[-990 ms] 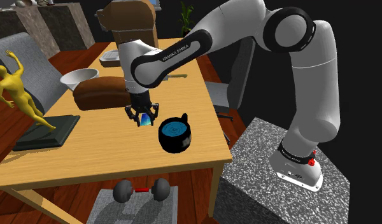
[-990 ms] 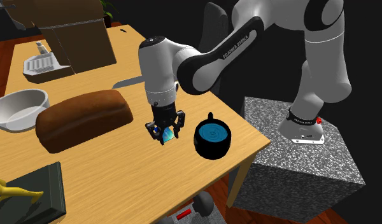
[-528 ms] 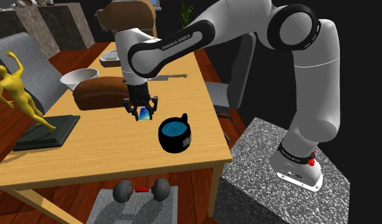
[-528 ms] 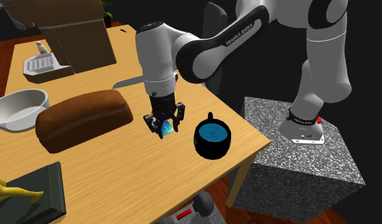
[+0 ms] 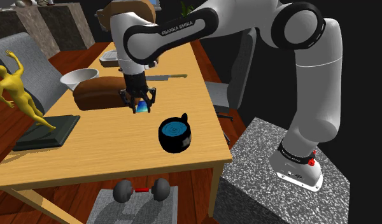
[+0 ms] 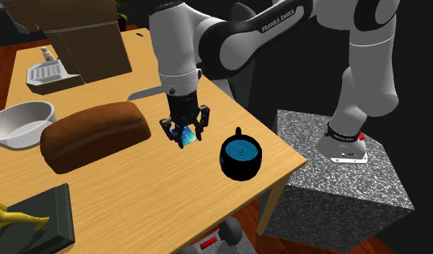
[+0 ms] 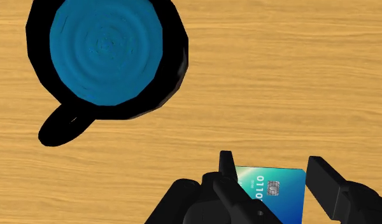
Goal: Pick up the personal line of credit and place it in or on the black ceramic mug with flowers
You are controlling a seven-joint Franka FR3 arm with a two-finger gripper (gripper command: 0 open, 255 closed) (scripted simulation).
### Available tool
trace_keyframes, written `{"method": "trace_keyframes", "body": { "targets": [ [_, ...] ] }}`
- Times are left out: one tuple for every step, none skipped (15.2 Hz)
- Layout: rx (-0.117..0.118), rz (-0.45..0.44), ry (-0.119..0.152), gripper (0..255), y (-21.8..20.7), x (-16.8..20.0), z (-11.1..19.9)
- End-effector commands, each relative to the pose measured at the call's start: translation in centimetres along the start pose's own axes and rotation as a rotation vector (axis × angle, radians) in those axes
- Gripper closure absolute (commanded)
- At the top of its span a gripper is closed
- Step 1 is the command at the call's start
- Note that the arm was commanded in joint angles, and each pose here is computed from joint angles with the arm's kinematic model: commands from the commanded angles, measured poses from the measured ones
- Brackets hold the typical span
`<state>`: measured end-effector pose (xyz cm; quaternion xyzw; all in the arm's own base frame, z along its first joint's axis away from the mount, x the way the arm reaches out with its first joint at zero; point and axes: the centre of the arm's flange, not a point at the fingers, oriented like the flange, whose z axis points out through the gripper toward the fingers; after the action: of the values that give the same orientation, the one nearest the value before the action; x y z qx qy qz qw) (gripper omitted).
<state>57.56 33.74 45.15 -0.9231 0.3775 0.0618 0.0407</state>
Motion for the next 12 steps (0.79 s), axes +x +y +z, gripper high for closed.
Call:
{"method": "trace_keyframes", "body": {
  "targets": [
    [0.0, 0.0, 0.0, 255, -0.1, -0.1, -1.1],
    [0.0, 0.0, 0.0, 255, -0.1, -0.2, -1.6],
    [0.0, 0.0, 0.0, 255, -0.1, -0.2, -2.2],
    [0.0, 0.0, 0.0, 255, -0.2, -0.3, -2.7],
    [0.0, 0.0, 0.0, 255, -0.2, -0.4, -3.2],
    [0.0, 0.0, 0.0, 255, -0.2, -0.5, -3.7],
    [0.0, 0.0, 0.0, 255, -0.2, -0.5, -4.2],
    [0.0, 0.0, 0.0, 255, -0.2, -0.6, -4.8],
    [0.0, 0.0, 0.0, 255, -0.2, -0.7, -5.3],
    [0.0, 0.0, 0.0, 255, -0.2, -0.7, -5.5],
    [0.0, 0.0, 0.0, 255, 0.8, -1.6, -5.5],
    [0.0, 0.0, 0.0, 255, 1.8, -2.4, -5.5]
  ]
}}
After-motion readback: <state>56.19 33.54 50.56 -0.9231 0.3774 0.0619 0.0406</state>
